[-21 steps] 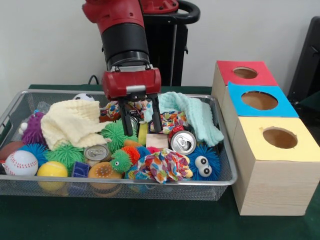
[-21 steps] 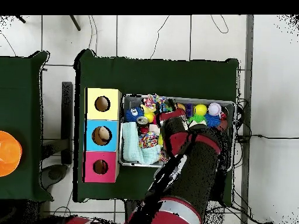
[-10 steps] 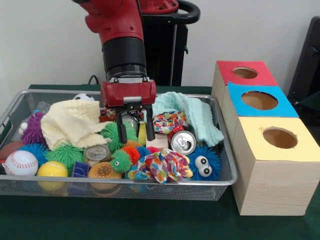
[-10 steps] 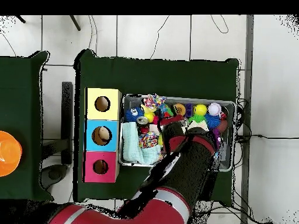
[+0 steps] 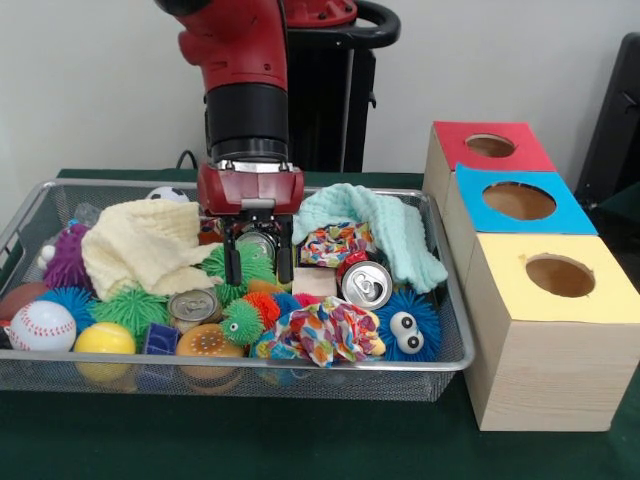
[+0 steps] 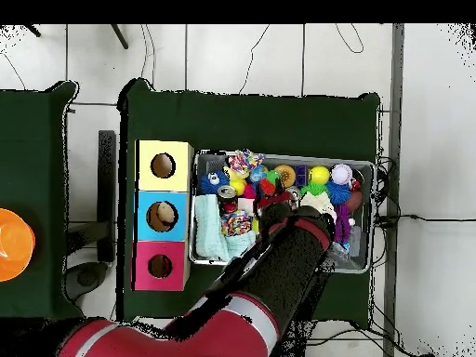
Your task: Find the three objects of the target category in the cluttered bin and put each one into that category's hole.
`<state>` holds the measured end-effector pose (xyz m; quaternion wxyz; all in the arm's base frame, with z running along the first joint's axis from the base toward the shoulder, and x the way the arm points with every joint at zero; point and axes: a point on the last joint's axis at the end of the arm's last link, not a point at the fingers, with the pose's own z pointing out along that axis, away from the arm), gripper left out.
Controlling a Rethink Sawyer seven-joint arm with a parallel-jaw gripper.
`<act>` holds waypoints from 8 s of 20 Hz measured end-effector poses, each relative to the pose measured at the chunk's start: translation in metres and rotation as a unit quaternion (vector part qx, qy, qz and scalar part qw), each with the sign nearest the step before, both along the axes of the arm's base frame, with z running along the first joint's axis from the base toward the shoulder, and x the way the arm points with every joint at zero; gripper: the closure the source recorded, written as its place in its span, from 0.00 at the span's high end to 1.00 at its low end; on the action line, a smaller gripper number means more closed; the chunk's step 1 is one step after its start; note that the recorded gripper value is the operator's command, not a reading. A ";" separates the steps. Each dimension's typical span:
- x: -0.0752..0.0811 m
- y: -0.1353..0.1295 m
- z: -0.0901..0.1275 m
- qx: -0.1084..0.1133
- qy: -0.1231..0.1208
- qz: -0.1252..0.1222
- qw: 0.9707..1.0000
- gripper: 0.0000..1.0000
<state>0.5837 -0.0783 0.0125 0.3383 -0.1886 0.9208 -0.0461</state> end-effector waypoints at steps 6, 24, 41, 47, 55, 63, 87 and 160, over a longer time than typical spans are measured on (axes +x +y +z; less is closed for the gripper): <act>-0.008 0.003 -0.011 -0.006 0.015 0.006 1.000 1.00; -0.030 0.004 -0.044 -0.022 0.052 0.018 0.998 1.00; -0.059 0.006 -0.064 -0.082 0.128 0.120 0.981 1.00; -0.057 0.001 -0.064 -0.078 0.123 0.107 0.984 0.00; -0.051 -0.015 -0.065 -0.058 0.102 0.056 0.992 0.00; -0.044 -0.017 -0.066 -0.033 0.080 0.025 0.996 0.00; -0.044 0.002 -0.023 -0.090 0.120 0.182 0.972 0.00; 0.006 -0.075 0.080 -0.094 0.059 0.108 0.988 1.00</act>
